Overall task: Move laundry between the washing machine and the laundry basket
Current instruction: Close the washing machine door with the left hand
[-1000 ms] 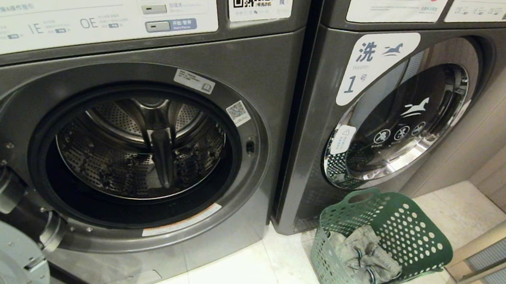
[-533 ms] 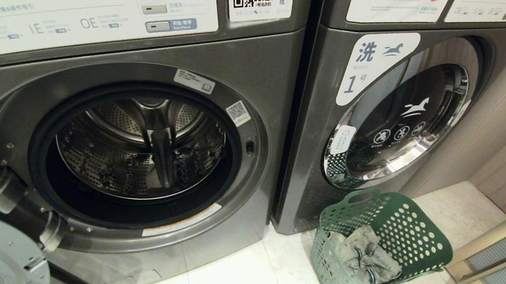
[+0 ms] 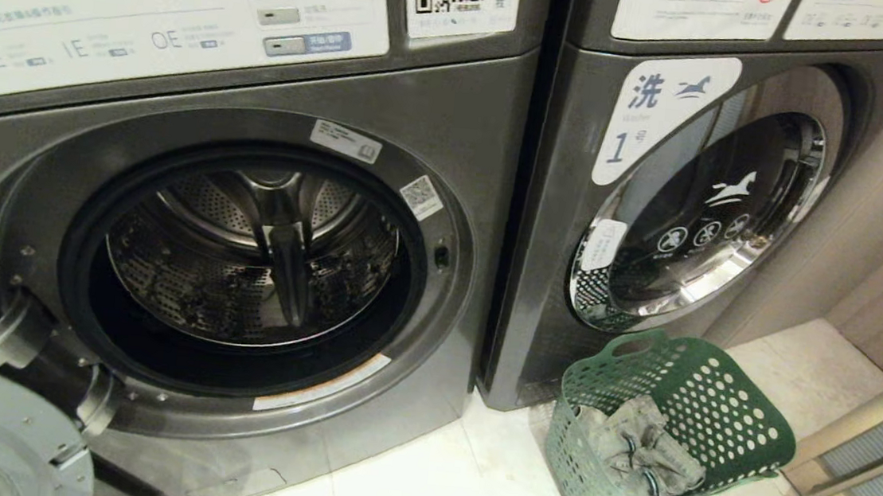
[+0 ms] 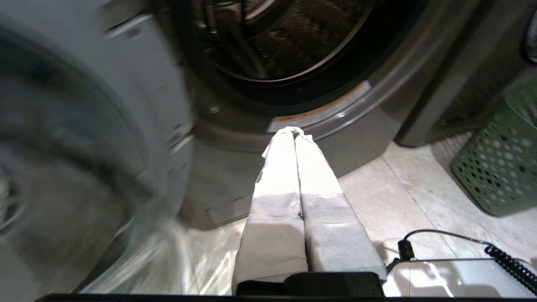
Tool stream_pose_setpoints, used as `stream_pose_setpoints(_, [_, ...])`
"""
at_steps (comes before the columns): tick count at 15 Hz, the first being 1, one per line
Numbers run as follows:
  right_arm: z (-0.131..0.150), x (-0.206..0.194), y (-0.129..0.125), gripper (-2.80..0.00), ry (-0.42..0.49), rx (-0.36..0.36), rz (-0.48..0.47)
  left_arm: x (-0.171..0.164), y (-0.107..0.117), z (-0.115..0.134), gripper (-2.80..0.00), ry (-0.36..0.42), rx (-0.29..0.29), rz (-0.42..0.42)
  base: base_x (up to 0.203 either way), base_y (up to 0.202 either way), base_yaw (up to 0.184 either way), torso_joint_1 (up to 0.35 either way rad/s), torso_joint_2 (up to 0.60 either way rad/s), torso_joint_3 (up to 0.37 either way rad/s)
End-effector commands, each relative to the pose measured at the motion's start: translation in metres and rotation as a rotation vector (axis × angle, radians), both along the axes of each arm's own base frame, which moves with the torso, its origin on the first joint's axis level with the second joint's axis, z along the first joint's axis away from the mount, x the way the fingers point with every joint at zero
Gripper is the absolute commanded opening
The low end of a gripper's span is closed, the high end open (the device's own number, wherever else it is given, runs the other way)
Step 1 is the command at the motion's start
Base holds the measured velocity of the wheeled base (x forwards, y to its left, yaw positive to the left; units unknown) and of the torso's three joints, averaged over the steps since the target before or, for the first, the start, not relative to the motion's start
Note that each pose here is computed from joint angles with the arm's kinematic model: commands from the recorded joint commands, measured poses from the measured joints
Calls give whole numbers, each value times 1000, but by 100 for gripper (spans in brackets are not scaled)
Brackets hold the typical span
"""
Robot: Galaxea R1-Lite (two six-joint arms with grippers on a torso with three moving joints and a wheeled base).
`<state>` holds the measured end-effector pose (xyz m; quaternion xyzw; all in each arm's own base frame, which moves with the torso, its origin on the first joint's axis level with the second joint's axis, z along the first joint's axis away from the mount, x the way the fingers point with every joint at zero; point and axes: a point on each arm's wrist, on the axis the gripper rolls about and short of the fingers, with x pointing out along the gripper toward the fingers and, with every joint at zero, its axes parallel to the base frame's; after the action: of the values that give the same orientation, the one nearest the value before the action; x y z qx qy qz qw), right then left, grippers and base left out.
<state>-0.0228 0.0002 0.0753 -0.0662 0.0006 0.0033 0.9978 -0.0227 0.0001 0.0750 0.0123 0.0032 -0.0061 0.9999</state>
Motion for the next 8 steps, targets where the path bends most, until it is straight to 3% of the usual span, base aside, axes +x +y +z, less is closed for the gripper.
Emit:
stream_pose_setpoints(1, [0,0,0,-280,1,-1,0,0,0,0,-280,0,1,0,2,-6,153,-1,-4,-1])
stream_pose_setpoints(8, [0,0,0,-280,1,-1,0,0,0,0,-280,-4,1,0,1,-8,175,3,2,3])
